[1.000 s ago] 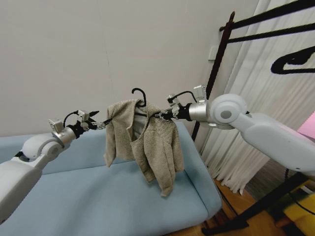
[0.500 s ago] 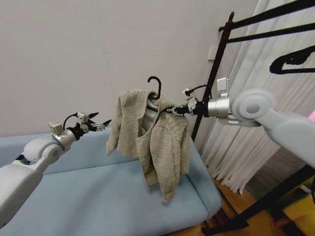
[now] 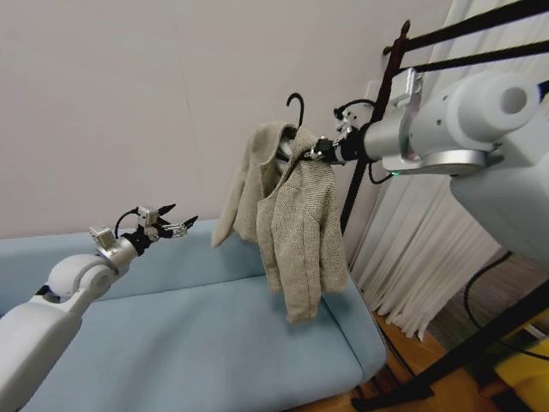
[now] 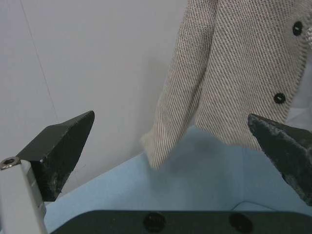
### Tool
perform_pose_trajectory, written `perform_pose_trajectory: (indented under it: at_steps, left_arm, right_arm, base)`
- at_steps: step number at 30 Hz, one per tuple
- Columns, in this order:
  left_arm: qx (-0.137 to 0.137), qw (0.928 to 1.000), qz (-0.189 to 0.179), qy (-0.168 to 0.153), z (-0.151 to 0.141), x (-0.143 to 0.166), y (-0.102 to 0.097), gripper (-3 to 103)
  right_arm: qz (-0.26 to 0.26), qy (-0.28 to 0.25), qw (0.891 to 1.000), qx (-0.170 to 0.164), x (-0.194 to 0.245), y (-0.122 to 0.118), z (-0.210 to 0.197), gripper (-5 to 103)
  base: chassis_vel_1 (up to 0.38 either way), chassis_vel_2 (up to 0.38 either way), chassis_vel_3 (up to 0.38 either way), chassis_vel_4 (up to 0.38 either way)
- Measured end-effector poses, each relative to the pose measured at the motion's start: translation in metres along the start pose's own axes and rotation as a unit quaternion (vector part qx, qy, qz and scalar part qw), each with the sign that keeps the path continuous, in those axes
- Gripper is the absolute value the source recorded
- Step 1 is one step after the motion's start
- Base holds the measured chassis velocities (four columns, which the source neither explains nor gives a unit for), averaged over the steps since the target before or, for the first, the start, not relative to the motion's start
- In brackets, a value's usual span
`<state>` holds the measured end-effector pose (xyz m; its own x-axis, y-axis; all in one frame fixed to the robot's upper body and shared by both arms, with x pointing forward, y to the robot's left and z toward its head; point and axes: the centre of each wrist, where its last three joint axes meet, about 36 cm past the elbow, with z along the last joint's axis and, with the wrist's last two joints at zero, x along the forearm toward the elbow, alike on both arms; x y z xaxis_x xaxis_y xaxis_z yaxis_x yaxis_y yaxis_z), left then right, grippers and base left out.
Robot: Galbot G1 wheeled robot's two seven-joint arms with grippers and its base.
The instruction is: Pick up the clothes from the sofa and hang them on the clothes hanger.
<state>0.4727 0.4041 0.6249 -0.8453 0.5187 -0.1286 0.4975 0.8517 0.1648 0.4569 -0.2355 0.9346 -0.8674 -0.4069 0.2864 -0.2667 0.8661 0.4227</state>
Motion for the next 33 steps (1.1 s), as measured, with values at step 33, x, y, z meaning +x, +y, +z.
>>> perform_pose_trajectory:
  at_steps: [33]
  left_arm:
    - [0.033, 0.9981, 0.016, -0.050, 0.001, 0.001, -0.020, 100]
  right_arm:
    - [0.344, -0.239, 0.904, -0.086, -0.106, -0.033, -0.151, 3]
  base:
    - [0.000, 0.000, 0.000, 0.000]
